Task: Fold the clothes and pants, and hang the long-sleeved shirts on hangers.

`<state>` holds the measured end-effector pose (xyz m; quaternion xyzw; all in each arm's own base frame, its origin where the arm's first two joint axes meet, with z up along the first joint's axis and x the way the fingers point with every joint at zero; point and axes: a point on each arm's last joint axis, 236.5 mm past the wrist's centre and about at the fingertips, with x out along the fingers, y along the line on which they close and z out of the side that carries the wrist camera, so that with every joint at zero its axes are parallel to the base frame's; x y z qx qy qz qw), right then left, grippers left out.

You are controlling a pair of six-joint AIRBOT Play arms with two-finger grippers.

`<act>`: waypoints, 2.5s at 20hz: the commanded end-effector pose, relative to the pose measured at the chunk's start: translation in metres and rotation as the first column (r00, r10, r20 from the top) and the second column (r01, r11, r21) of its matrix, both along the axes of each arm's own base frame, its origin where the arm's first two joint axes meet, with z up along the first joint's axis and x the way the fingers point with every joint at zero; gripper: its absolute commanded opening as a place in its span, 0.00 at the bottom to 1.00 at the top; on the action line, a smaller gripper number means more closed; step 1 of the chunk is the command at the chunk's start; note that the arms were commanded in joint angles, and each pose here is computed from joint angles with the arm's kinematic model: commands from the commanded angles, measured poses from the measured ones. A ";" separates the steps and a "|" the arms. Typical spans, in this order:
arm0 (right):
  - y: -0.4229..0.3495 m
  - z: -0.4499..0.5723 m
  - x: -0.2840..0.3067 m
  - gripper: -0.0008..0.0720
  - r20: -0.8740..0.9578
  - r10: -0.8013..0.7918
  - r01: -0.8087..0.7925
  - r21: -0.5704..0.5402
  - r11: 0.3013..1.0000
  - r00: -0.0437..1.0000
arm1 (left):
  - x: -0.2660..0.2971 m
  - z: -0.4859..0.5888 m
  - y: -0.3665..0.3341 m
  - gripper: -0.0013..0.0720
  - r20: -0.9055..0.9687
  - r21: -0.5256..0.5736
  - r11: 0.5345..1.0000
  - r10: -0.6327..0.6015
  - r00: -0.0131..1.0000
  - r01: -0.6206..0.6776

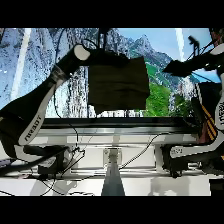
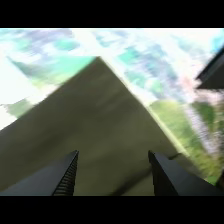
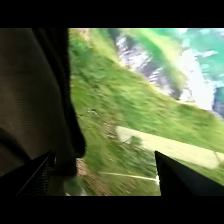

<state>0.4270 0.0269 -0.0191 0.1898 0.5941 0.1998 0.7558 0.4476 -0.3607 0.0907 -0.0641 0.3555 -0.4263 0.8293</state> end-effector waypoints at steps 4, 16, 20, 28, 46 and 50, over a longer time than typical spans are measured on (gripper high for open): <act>0.100 -0.063 0.020 1.00 -0.026 -0.086 0.088 0.083 0.993 0.996 | 0.006 -0.008 0.033 0.66 -0.060 0.021 1.000 0.001 0.998 0.000; 0.209 -0.039 0.053 0.06 0.059 0.062 -0.071 0.157 0.985 0.996 | 0.021 -0.009 0.061 0.60 -0.039 0.059 0.997 0.042 0.998 -0.040; 0.175 0.074 0.088 0.06 0.285 -0.010 -0.042 0.174 0.984 0.958 | 0.035 0.029 0.138 0.06 0.040 0.116 0.984 0.131 0.991 -0.135; -0.061 0.271 -0.018 0.06 0.504 -0.415 0.511 -0.061 0.858 0.757 | 0.026 0.122 0.323 0.04 0.277 0.234 0.857 0.395 0.876 -0.460; -0.236 0.297 -0.308 0.92 0.416 -0.905 0.974 -0.225 -0.009 0.088 | 0.027 0.121 0.370 0.04 0.276 0.234 0.807 0.480 0.833 -0.543; -0.195 0.281 -0.228 0.37 0.346 -0.817 0.887 -0.210 0.412 0.462 | 0.027 0.121 0.370 0.04 0.275 0.234 0.807 0.480 0.833 -0.543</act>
